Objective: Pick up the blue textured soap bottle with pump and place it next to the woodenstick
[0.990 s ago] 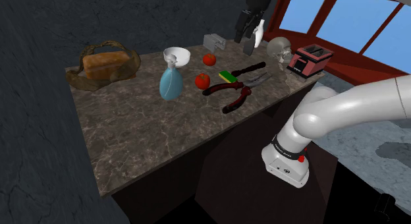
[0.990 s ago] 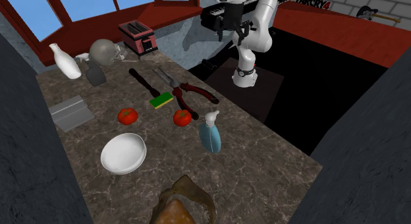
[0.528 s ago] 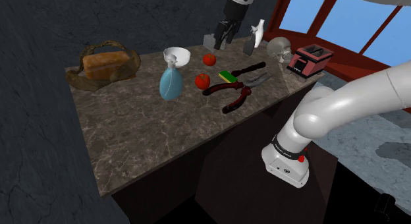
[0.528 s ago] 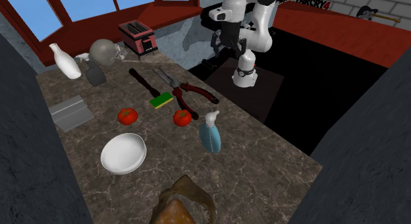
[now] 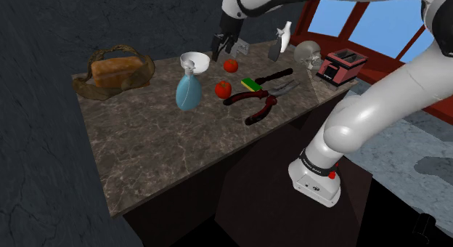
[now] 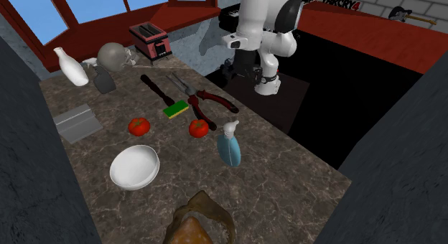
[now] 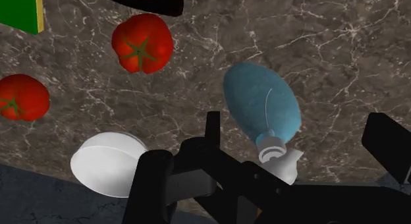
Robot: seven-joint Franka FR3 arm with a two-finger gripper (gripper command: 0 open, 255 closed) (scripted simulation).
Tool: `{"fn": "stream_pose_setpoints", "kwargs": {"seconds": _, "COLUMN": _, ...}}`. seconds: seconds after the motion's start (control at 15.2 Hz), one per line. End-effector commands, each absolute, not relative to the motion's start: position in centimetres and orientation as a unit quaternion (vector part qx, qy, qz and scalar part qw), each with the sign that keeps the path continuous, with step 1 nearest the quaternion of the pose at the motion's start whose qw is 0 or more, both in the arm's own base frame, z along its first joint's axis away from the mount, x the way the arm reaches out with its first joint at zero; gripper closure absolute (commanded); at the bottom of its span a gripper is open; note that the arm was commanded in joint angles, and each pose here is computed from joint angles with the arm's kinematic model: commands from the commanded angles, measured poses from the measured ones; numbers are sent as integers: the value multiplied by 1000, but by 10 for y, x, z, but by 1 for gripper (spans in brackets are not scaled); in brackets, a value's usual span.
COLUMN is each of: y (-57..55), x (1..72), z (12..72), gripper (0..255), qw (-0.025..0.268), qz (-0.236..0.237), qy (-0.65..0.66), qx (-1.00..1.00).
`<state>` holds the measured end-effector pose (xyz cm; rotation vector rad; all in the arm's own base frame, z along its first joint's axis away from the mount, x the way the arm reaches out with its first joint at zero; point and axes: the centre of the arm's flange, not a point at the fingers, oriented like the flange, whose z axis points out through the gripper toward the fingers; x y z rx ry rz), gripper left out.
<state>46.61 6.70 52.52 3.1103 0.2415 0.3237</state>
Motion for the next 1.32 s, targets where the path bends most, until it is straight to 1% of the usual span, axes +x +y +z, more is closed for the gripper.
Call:
{"fn": "stream_pose_setpoints", "kwargs": {"seconds": 0.0, "y": 77, "x": 488, "z": 511, "gripper": 0, "qw": 5, "qz": 111, "qy": 82, "qx": 990}}
{"fn": "stream_pose_setpoints", "kwargs": {"seconds": 0.53, "y": 112, "x": 569, "z": 463, "gripper": 0, "qw": 16, "qz": 139, "qy": 103, "qx": 985}}
{"fn": "stream_pose_setpoints", "kwargs": {"seconds": 1.06, "y": 113, "x": 584, "z": 422, "gripper": 0, "qw": 17, "qz": 140, "qy": 104, "qx": 985}}
{"fn": "stream_pose_setpoints", "kwargs": {"seconds": 1.25, "y": 113, "x": 583, "z": 422, "gripper": 0, "qw": 17, "qz": 140, "qy": 104, "qx": 985}}
